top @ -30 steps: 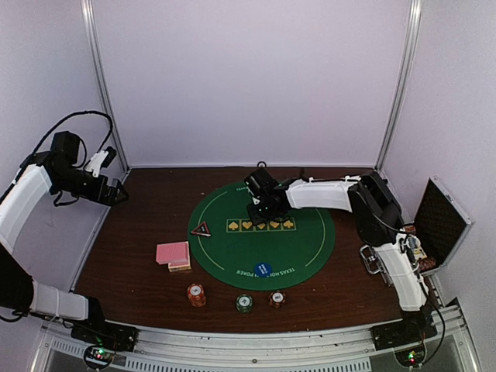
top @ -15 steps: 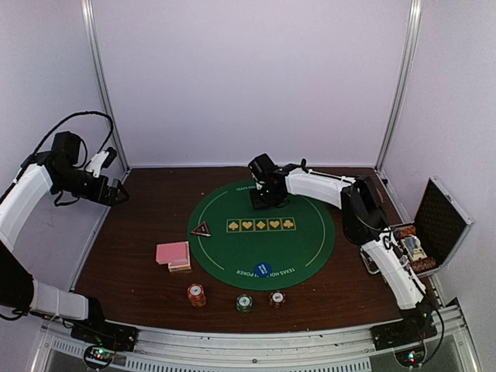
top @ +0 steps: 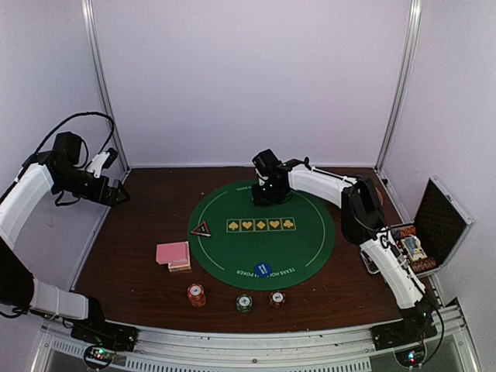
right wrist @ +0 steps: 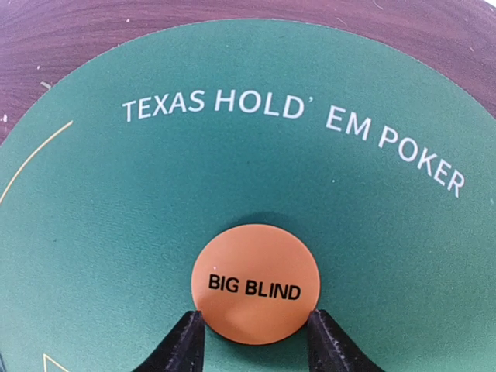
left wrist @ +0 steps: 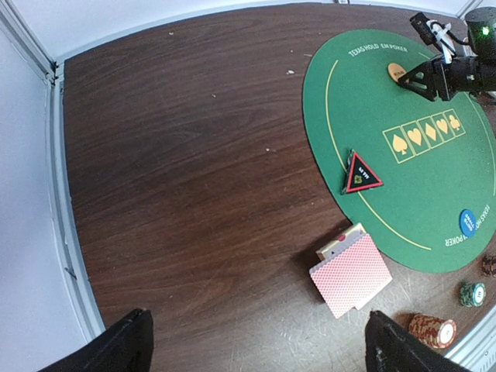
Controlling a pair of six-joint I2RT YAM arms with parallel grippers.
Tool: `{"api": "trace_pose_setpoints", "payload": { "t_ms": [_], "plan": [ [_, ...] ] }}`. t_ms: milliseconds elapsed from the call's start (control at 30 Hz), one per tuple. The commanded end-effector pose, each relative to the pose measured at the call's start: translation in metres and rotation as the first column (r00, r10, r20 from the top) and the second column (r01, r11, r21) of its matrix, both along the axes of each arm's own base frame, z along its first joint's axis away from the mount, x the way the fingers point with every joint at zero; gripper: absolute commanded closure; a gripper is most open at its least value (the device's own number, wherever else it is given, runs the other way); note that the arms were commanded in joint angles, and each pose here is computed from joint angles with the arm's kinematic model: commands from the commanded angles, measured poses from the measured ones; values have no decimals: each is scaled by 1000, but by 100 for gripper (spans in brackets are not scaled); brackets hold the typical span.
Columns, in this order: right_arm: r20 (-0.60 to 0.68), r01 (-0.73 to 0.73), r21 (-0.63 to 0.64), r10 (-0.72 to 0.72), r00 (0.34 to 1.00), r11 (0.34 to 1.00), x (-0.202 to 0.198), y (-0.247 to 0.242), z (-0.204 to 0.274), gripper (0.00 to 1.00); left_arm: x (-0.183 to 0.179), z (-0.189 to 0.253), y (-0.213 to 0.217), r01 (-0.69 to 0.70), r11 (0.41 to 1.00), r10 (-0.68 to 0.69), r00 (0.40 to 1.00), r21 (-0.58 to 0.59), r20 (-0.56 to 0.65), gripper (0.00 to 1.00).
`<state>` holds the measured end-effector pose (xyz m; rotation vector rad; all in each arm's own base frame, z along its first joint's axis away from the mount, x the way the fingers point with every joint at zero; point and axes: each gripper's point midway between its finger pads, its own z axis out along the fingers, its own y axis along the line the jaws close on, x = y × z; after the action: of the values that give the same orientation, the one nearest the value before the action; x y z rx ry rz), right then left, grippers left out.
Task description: Distribute texas hold em gaming equipment
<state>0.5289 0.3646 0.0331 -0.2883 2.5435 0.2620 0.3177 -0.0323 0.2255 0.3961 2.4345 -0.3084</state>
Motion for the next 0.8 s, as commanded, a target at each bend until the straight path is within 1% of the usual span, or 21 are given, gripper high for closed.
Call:
{"api": "trace_pose_setpoints", "payload": {
  "t_ms": [0,133,233,267,333,400,500,600,767],
  "plan": [
    [-54,-30,-26,28,998,999,-3,-10,-22,43,6,10,1,6,1000,-6,999,4,32,3],
    [30,-104,-42,105,994,994,-9,-2,14,32,5,12,2,2,1000,-3,999,10,38,2],
    [71,-160,-66,164,984,985,-29,6,40,27,5,13,3,-2,1000,1,999,16,43,2],
    [80,-178,-70,183,980,982,-39,8,48,26,5,14,3,-3,1000,2,999,18,47,2],
    [57,-223,-94,229,972,970,-70,7,45,25,4,15,3,-4,1000,4,999,18,49,2],
    [60,-250,-117,258,964,961,-98,4,49,22,3,16,2,-5,1000,4,999,12,50,2],
    [57,-307,-115,315,948,945,-142,5,53,18,1,16,1,0,1000,0,999,6,49,2],
    [14,-365,-128,370,929,922,-180,8,41,18,-1,15,1,0,1000,0,999,6,44,2],
    [-55,-469,-112,466,883,876,-231,21,20,23,-3,18,-1,1,1000,-1,999,-3,52,3]
  ]
}}
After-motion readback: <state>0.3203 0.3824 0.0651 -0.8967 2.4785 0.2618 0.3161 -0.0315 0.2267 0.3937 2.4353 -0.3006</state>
